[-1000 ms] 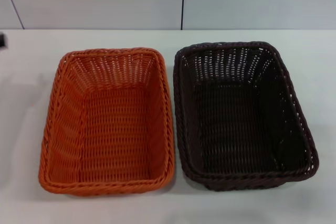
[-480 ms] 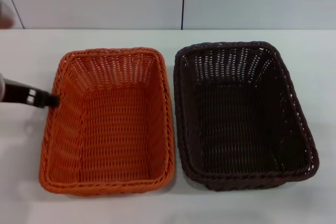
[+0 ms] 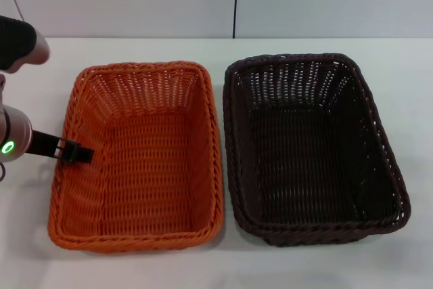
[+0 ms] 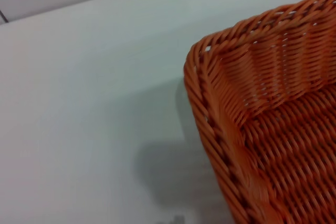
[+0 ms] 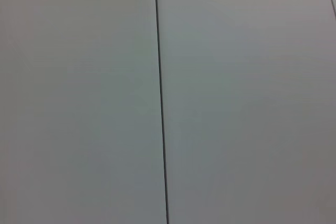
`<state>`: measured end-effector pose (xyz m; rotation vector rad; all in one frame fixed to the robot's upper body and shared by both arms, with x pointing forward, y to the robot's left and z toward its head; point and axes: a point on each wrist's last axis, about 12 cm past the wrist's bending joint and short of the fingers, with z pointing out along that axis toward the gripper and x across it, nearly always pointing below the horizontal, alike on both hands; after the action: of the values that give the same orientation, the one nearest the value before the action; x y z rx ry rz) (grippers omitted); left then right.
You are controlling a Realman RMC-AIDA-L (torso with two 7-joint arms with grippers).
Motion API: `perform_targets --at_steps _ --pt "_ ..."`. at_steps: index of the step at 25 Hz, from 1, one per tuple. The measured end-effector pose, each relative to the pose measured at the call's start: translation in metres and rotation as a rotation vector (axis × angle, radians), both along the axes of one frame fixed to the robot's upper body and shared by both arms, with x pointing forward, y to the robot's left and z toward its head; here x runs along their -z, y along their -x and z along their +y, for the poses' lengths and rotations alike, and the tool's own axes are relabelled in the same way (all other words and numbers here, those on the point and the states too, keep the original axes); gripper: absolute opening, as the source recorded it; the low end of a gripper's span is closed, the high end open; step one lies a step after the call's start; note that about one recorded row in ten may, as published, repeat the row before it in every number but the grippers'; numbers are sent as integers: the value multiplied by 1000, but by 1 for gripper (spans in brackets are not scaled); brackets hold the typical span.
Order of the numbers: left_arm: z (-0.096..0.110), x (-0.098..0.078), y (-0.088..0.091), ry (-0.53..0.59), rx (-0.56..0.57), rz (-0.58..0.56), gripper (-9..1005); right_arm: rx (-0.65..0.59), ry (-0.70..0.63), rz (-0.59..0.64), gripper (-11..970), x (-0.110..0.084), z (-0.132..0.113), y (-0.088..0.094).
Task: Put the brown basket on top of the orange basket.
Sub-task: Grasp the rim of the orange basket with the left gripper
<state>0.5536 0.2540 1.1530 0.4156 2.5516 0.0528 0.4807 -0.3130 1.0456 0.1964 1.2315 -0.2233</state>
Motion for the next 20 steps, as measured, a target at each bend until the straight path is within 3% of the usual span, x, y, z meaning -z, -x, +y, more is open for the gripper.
perform_targets --at_steps 5,10,20 --pt "-2 9 -4 -4 -1 35 717 0 1 2 710 0 0 1" --pt "-5 4 -6 -12 19 27 712 4 1 3 709 1 -1 2" --pt "-6 2 -7 -35 59 13 529 3 2 0 709 1 -1 2"
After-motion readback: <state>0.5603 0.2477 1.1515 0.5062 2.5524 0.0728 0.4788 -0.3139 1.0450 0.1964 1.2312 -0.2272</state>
